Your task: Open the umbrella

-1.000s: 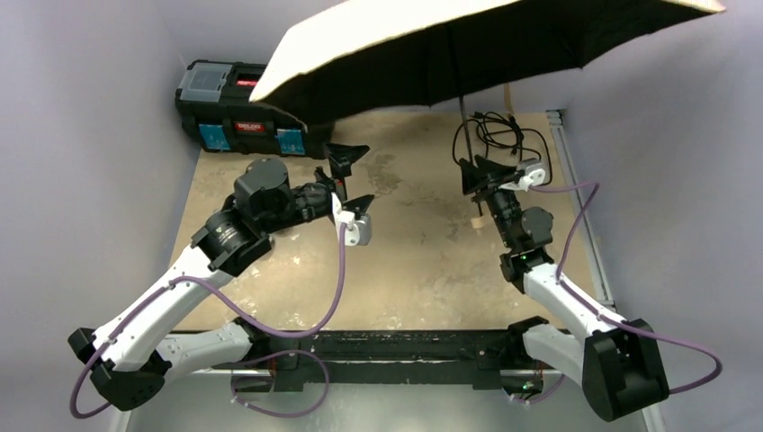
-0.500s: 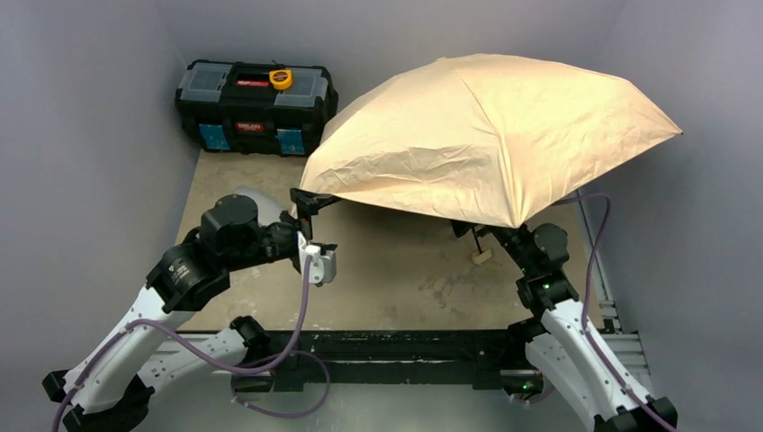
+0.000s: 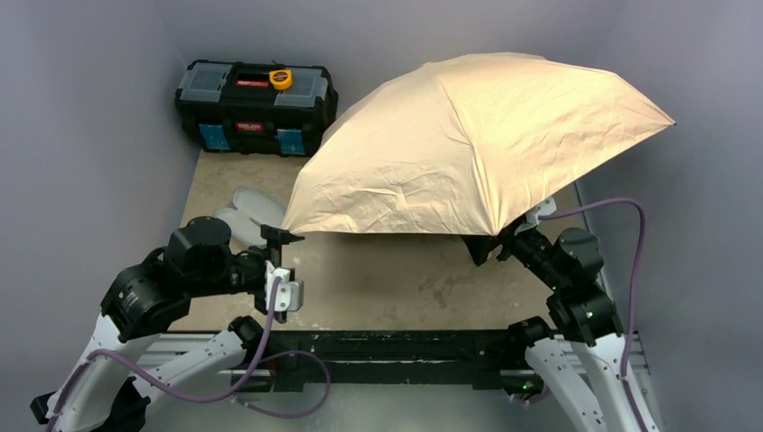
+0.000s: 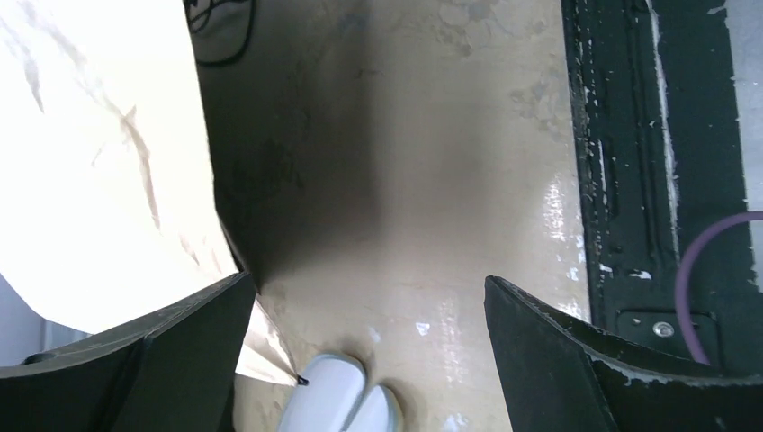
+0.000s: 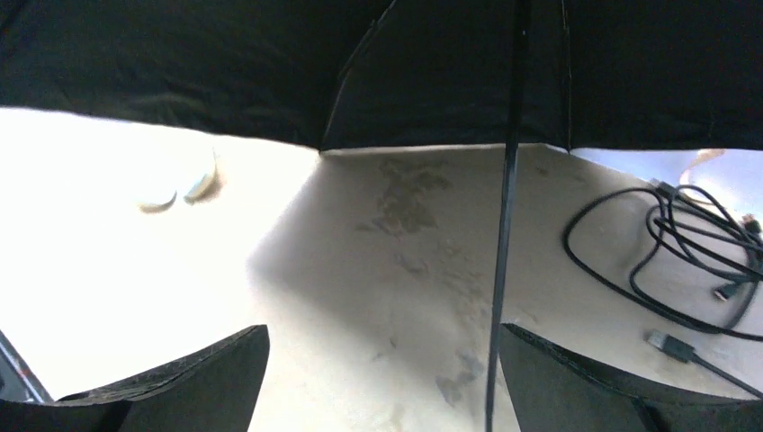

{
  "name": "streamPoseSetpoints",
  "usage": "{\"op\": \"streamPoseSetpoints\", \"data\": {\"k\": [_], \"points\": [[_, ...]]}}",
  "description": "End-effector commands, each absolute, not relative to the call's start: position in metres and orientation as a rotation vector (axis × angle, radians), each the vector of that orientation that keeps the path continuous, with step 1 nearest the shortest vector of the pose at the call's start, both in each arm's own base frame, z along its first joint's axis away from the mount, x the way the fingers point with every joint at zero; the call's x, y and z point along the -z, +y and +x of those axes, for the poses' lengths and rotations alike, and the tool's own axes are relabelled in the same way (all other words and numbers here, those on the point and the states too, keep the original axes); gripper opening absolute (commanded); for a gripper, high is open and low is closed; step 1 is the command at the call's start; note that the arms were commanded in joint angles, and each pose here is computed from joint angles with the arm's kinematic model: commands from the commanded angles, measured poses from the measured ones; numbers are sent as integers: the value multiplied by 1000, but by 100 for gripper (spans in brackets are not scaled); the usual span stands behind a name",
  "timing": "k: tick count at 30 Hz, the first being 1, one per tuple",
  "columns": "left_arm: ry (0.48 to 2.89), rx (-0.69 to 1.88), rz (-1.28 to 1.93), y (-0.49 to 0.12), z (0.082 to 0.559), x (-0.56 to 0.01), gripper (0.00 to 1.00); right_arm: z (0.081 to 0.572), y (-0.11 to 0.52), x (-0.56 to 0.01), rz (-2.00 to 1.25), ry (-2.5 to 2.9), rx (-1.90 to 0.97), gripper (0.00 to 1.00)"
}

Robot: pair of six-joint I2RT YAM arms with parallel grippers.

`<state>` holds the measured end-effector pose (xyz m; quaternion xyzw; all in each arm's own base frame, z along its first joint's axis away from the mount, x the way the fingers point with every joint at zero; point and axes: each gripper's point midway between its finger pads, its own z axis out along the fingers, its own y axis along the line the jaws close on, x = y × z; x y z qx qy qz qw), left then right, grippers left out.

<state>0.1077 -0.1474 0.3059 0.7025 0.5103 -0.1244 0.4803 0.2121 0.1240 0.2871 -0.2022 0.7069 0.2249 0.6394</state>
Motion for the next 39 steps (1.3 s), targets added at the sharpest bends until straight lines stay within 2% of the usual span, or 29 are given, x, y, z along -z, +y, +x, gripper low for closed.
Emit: {"op": "streamPoseSetpoints", "data": {"k": [1, 5, 10, 15, 19, 26, 39], "points": [[1396, 352, 1625, -136, 99, -301, 100, 193, 97, -294, -533, 1642, -333, 99], [1497, 251, 1382, -114, 114, -304, 100, 185, 64, -326, -342, 1564, -215, 99], [1806, -5, 990, -52, 137, -304, 100, 163, 32, -358, -219, 1529, -111, 99], [1873, -156, 727, -14, 138, -321, 100, 140, 12, -379, -208, 1507, 0, 99], [1934, -183, 588, 4, 122, -323, 100, 128, -4, -379, -162, 1502, 81, 99], [2088, -516, 310, 58, 129, -297, 100, 128, -14, -368, -119, 1524, 142, 99], [2058, -530, 72, 70, 129, -299, 100, 145, 1, -372, -158, 1531, 78, 99]]}}
